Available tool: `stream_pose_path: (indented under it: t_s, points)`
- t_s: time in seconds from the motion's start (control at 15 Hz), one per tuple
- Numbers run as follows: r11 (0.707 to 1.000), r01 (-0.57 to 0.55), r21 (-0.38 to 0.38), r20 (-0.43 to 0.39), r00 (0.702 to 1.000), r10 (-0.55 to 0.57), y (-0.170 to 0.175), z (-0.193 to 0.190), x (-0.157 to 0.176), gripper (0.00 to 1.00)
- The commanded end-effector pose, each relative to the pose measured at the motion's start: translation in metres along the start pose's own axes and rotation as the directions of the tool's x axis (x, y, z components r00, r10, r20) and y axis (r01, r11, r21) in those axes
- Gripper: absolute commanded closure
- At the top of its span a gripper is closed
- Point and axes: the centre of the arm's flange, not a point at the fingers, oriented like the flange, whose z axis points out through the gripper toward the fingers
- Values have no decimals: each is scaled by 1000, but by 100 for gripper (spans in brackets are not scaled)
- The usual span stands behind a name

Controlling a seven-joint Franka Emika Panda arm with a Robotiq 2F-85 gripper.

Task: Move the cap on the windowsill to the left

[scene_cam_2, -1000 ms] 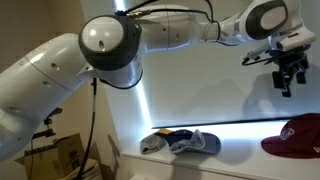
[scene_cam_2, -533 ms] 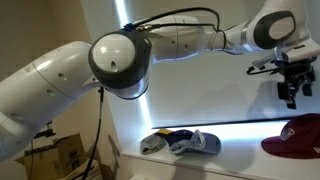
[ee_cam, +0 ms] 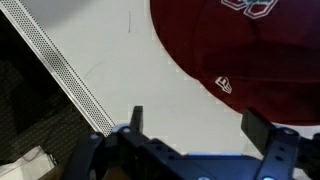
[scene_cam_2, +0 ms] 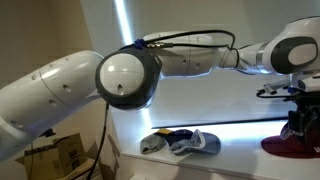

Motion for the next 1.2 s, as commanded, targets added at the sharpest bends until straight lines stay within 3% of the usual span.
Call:
stream_pose_path:
  t_s: [0.0, 0.07, 0.27, 0.47, 0.73, 1.0, 1.07, 1.13]
  points:
    - [1000, 31, 4, 5, 1000, -31, -1, -5, -9, 0]
    - [988, 152, -30, -2, 988, -152, 1, -7, -12, 0]
    - [952, 296, -76, -19, 954, -298, 3, -4, -22, 0]
    - [890, 440, -121, -23, 895, -445, 2, -2, -23, 0]
    - [774, 606, -184, -18, 785, -619, 5, -4, -18, 0]
    - [626, 735, -261, -14, 645, -764, 9, -5, -9, 0]
    - [590, 753, -292, -24, 610, -792, 10, -6, -7, 0]
    - [572, 749, -335, -66, 586, -807, 11, -8, -6, 0]
